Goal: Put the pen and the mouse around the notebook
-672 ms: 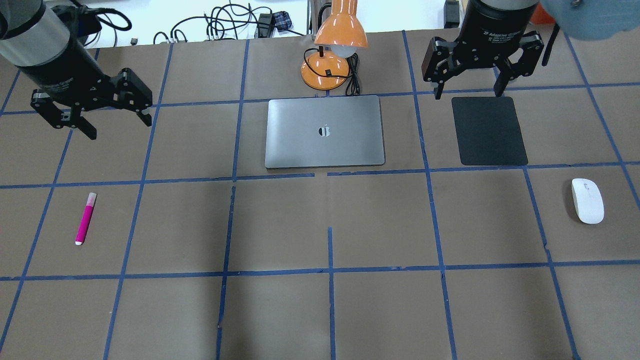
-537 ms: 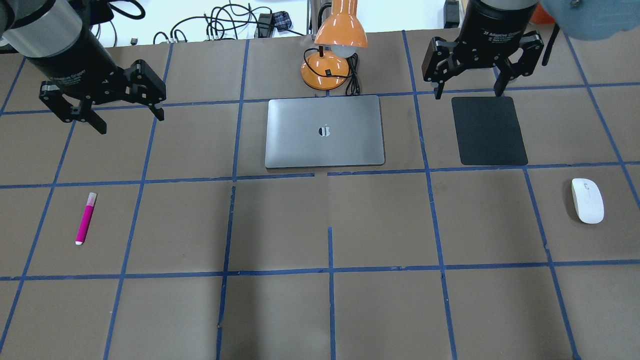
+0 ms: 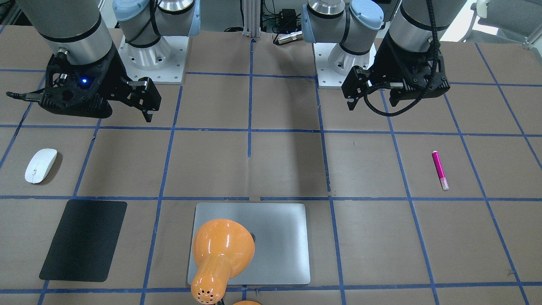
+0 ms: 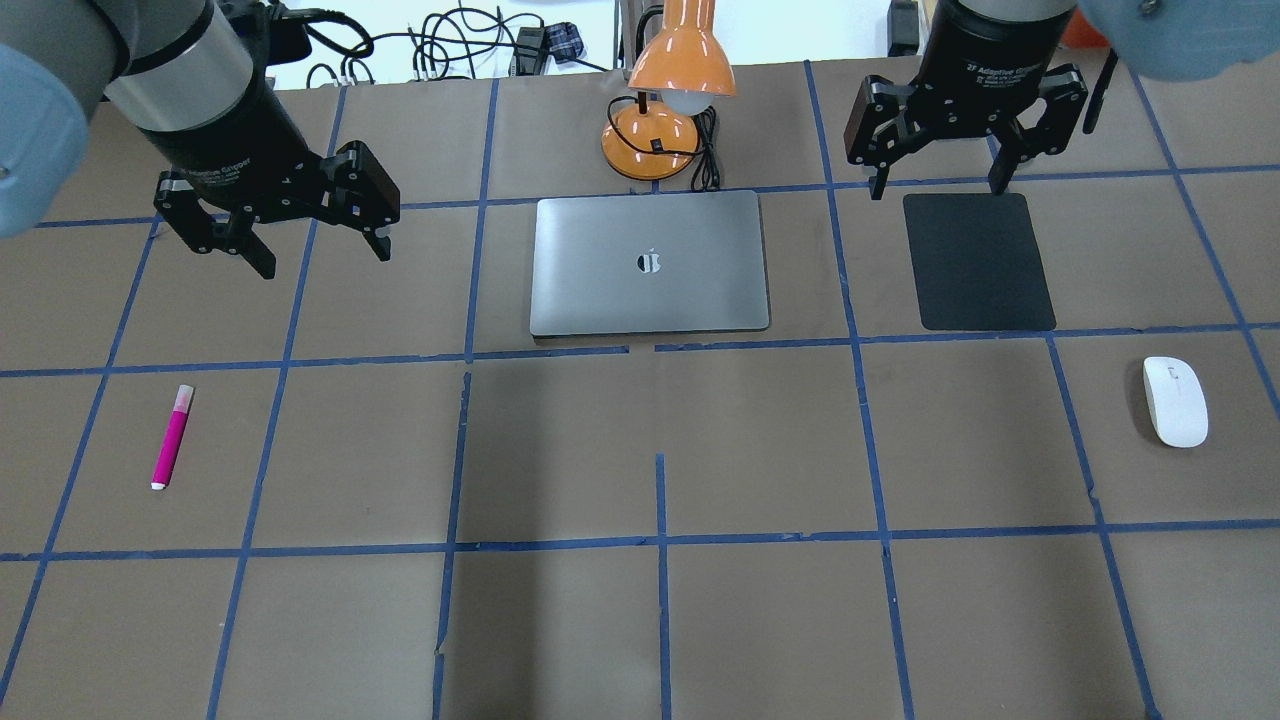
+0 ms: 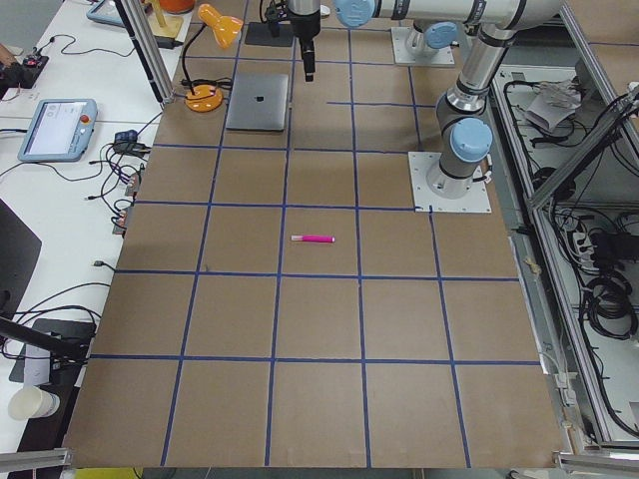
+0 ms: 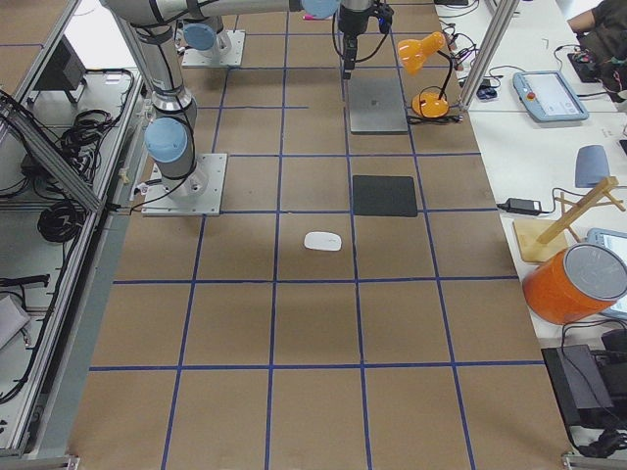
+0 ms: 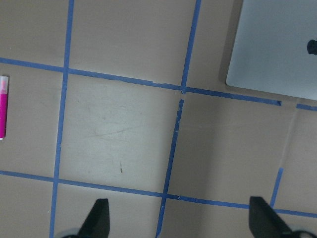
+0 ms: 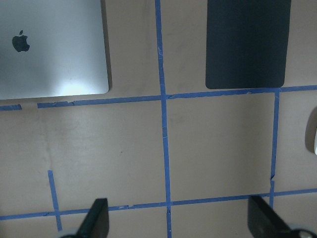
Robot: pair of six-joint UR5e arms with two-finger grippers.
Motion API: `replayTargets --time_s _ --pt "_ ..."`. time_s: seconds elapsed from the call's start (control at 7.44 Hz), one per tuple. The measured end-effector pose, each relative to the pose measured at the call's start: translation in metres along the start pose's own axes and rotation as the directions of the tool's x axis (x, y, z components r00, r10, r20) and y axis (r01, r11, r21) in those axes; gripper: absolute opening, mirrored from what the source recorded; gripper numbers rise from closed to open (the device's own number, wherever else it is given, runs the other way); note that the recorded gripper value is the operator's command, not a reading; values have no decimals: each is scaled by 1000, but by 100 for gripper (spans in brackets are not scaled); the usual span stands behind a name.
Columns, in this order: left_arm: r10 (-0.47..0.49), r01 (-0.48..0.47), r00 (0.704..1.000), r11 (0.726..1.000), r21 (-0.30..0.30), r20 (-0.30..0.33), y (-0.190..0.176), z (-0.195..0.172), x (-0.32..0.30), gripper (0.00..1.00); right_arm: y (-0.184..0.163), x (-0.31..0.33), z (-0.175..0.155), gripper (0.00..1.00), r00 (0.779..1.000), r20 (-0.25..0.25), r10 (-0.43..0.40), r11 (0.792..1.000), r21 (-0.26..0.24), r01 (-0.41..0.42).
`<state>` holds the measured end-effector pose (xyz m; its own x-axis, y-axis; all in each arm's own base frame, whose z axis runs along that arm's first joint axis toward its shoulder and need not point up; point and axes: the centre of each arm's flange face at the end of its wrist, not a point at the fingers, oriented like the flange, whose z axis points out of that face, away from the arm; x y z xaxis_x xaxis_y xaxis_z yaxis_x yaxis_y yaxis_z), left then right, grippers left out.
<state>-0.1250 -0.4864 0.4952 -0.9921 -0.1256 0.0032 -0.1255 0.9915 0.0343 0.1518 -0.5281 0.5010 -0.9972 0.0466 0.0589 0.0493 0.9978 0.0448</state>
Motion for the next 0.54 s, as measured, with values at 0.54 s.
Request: replayTargets --time_s 0.54 --pt "-2 2 1000 1000 16 -1 4 -7 -2 100 0 1 0 100 1000 -5 -8 1000 -1 8"
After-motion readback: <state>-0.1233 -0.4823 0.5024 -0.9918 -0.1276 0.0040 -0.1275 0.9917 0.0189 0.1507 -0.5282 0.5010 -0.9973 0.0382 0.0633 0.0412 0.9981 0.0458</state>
